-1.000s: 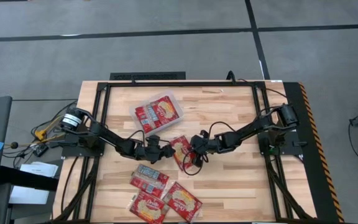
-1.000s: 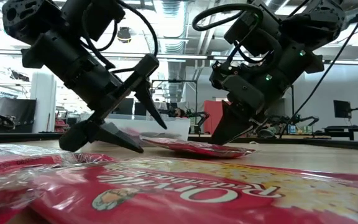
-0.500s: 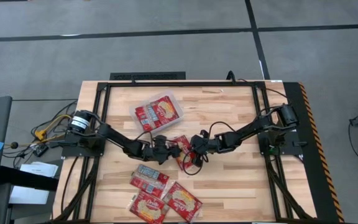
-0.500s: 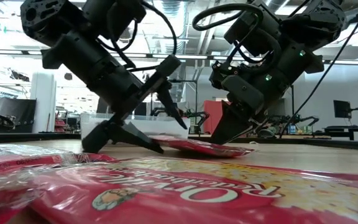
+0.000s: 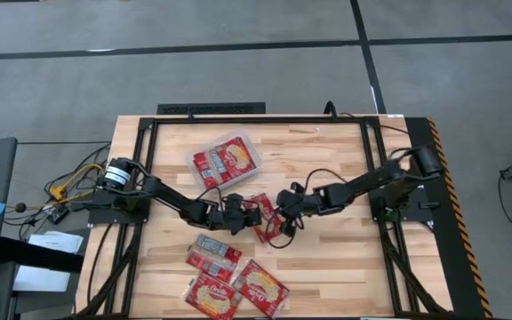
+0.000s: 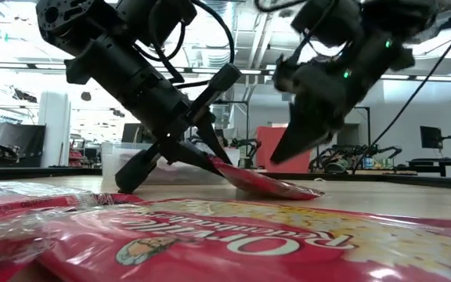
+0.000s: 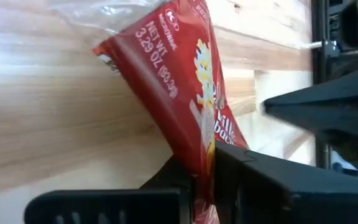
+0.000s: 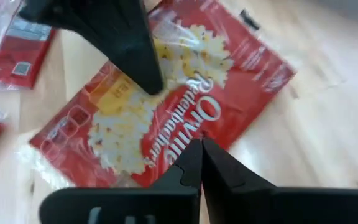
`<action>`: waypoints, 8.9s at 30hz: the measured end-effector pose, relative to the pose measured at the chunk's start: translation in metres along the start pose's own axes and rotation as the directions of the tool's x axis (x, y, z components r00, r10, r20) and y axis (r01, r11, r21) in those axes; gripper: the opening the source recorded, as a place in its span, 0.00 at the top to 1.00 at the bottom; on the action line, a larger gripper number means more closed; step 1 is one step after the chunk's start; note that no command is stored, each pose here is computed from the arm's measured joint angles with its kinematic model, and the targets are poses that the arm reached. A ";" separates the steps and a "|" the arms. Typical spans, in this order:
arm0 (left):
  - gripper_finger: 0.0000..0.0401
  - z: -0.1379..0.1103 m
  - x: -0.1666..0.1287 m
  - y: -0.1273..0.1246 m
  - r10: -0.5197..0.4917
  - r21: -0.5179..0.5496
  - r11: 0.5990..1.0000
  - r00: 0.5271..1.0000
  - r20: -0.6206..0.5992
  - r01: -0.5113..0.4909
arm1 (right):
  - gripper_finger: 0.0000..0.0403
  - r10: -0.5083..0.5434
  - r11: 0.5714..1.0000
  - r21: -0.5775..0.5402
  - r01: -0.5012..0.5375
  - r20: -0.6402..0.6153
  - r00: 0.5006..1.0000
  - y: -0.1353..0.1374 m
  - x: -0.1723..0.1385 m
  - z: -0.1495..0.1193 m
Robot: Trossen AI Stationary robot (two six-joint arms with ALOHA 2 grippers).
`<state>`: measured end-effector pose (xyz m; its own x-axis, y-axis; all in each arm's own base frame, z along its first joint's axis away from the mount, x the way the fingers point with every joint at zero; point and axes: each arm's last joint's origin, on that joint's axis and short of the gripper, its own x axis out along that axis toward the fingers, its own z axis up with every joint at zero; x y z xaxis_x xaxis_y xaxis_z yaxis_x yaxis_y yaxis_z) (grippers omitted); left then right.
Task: Sort popcorn bags into baskets
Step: Put the red popcorn bag into the transparent bin, then put the top red popcorn bag into the transparent bin
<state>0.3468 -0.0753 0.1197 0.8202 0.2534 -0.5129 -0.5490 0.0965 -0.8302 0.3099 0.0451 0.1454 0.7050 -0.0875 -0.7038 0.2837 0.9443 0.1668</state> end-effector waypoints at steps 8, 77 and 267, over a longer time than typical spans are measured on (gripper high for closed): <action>0.99 0.017 -0.031 -0.042 -0.153 -0.038 0.988 0.988 -0.009 0.152 | 0.96 -0.016 0.992 -0.123 0.017 0.004 1.000 -0.011 -0.078 0.018; 0.29 0.227 -0.084 -0.012 0.365 0.244 0.893 0.926 0.102 -0.379 | 0.88 -0.170 0.971 -0.167 0.169 0.007 0.985 -0.044 -0.106 0.026; 1.00 0.180 -0.143 0.022 0.400 0.396 0.832 0.915 0.056 -0.388 | 0.95 0.156 0.967 -0.208 -0.148 0.023 0.988 -0.080 -0.071 0.058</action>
<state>0.1883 0.0644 0.2137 0.5221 0.3239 -0.7890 -0.8386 0.3633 -0.4059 0.2751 -0.0423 0.2219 0.7555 0.0534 -0.6530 0.0352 0.9919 0.1218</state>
